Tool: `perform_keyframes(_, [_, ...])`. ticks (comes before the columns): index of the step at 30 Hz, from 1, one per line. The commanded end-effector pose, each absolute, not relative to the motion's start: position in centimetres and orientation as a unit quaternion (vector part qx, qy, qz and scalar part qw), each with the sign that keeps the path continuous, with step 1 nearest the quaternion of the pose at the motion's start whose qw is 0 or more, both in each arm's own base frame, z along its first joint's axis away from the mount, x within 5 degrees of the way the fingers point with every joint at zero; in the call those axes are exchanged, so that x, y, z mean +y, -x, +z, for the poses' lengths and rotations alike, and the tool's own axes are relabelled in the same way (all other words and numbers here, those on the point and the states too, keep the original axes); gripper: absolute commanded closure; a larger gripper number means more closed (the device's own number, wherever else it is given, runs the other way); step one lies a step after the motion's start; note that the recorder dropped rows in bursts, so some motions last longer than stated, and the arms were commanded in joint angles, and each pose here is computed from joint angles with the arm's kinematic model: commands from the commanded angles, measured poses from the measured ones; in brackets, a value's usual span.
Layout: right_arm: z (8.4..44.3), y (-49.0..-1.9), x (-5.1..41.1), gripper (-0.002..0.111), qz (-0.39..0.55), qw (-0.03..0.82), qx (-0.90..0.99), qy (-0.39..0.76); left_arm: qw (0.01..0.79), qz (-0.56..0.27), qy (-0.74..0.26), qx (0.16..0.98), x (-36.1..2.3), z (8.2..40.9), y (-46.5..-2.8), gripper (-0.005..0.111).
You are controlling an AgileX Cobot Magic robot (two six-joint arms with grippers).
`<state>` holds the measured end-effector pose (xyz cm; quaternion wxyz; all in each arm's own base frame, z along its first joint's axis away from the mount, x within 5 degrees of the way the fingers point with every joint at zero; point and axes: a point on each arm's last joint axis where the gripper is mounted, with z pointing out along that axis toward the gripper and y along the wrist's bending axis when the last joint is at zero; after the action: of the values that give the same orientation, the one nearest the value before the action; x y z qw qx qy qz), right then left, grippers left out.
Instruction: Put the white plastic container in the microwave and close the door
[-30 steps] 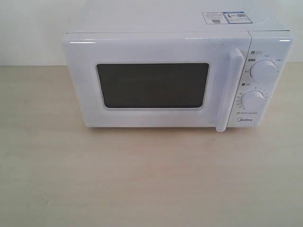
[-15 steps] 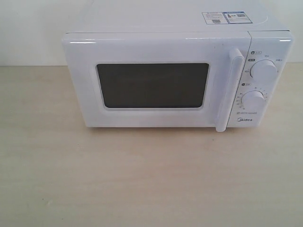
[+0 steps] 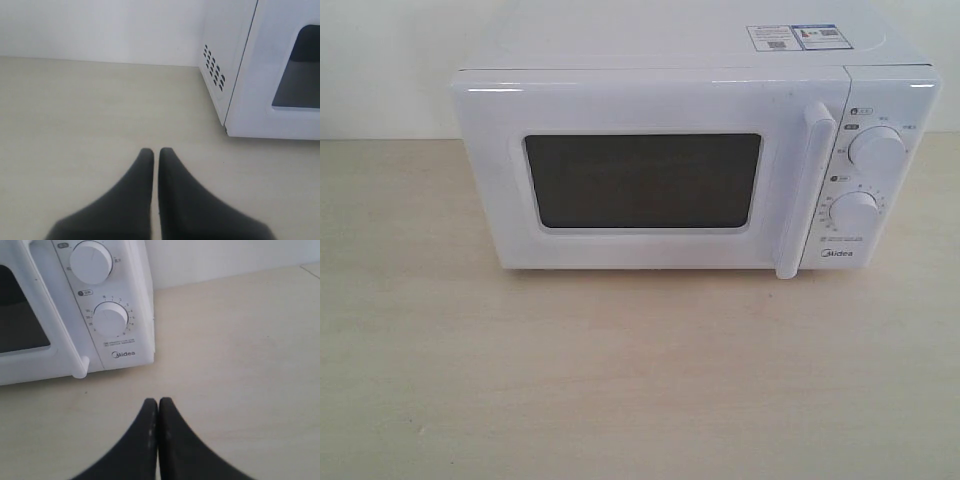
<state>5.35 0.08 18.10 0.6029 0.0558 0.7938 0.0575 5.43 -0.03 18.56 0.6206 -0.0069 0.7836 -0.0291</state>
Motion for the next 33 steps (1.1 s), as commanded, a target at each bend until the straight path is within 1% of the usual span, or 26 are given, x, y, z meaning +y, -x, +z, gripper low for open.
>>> perform_keyframes(1, [18.31, -5.37, 0.19, 0.108, 0.064, 0.612, 0.787, -0.047, 0.623, -0.034, 0.008, 0.782, -0.08, 18.51, -5.42, 0.102])
perform_keyframes(33, [18.41, -5.39, 0.20, 0.108, 0.066, 0.616, 0.783, -0.048, 0.623, -0.034, 0.008, 0.782, -0.08, 18.51, -5.42, 0.102])
